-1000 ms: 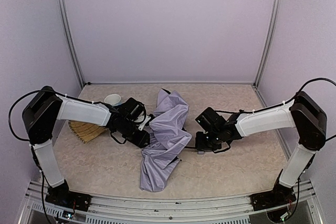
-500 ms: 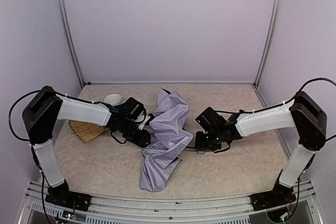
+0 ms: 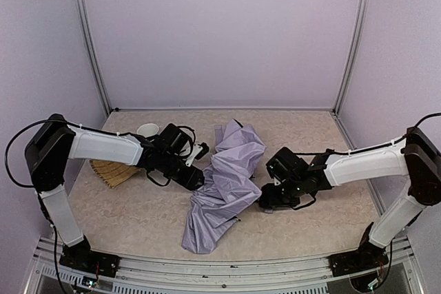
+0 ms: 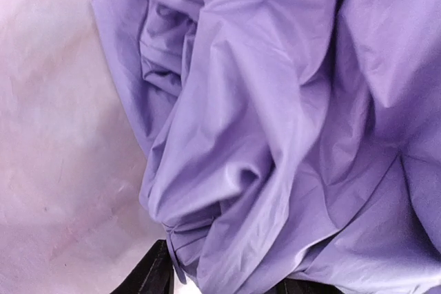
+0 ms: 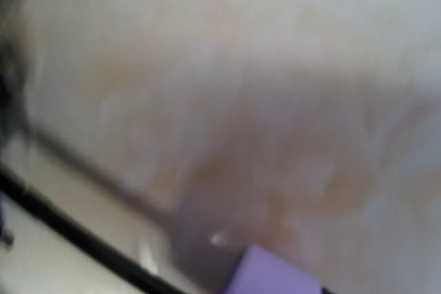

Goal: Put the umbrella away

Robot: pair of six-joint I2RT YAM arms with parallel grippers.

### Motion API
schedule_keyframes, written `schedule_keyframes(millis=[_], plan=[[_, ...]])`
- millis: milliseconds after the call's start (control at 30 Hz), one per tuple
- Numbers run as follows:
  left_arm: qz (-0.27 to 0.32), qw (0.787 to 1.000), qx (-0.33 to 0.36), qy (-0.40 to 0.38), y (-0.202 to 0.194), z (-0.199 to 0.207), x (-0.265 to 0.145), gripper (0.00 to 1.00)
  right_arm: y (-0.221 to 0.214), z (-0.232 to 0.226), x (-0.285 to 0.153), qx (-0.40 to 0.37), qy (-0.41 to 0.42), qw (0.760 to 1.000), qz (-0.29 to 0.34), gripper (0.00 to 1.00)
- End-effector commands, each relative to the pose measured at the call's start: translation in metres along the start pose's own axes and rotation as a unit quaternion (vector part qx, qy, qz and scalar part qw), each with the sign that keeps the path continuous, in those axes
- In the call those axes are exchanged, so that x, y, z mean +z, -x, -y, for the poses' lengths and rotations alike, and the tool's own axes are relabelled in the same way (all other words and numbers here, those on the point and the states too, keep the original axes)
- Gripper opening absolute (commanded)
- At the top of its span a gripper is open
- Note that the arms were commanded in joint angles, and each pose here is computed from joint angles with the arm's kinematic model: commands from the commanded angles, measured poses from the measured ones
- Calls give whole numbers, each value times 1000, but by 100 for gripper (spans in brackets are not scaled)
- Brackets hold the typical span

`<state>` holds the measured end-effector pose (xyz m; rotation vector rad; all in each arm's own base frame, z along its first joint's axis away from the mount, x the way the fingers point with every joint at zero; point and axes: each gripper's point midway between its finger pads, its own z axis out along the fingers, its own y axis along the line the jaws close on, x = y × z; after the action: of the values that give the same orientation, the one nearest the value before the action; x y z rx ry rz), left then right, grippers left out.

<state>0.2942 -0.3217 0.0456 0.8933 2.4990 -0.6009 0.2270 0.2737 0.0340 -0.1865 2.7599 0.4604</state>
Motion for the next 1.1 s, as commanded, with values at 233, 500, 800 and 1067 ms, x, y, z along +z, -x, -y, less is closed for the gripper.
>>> schedule_keyframes(millis=[233,500,800,1067], plan=[[108,993,50,-2,54,12,-47,69,14,18,-68,-18,11,999,27,100],[125,990,25,58,65,-17,-69,79,74,43,-149,-53,-68,989,122,100],[201,975,-6,95,83,-29,-132,82,91,-103,-130,-420,57,902,82,100],[241,966,-16,96,82,-31,-165,85,43,-128,-6,-537,47,840,-62,100]])
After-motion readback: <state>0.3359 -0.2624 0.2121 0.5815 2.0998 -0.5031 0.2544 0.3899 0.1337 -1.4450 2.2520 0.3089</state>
